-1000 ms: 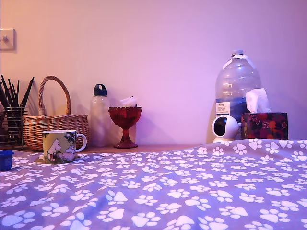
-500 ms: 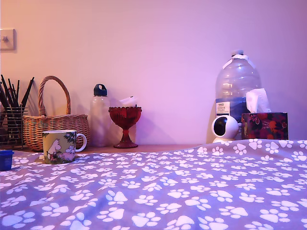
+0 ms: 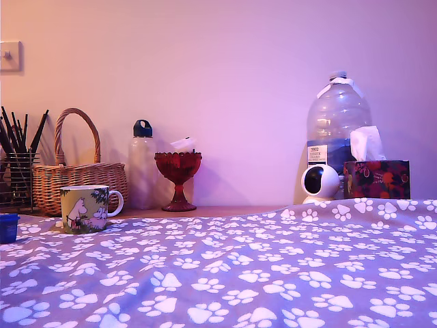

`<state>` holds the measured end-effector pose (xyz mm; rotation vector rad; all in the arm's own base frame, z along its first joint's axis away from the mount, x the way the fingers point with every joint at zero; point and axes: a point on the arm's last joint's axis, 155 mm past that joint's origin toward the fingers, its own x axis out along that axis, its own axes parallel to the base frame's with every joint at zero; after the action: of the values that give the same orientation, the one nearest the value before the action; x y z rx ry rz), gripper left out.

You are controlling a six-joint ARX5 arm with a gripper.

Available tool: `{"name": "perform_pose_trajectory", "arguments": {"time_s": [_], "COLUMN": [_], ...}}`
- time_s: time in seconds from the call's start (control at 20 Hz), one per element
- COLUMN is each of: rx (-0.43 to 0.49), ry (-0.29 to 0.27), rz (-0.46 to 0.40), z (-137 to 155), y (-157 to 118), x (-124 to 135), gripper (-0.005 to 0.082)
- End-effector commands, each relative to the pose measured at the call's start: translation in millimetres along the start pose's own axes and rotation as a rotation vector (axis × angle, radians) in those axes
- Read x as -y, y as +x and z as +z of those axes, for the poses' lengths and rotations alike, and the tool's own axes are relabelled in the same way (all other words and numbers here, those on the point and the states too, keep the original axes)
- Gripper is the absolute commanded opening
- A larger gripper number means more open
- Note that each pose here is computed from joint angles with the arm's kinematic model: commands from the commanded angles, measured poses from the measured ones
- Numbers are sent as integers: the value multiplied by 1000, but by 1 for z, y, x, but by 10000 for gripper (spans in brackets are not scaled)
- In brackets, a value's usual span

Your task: Pick the coffee capsule and then drop it inside the coffee cup in front of you

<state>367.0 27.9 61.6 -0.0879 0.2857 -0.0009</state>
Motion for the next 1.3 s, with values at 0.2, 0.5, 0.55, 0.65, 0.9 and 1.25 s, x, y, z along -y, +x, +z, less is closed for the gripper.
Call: {"name": "perform_pose_trajectory", "arguments": {"time_s": [0.2, 0.5, 0.55, 0.65, 0.9, 1.25], "rx": [0, -15, -18, -21, -23, -37], "ry": [10, 25, 28, 43, 55, 79], "rz": [-12, -17, -22, -27, -43, -44], "z": [3, -1, -3, -4, -5, -9], "y": [27, 53, 58, 67, 86, 108], "x": [-2, -5, -4, -4, 1, -2], "gripper": [614, 614, 614, 614, 614, 614]}}
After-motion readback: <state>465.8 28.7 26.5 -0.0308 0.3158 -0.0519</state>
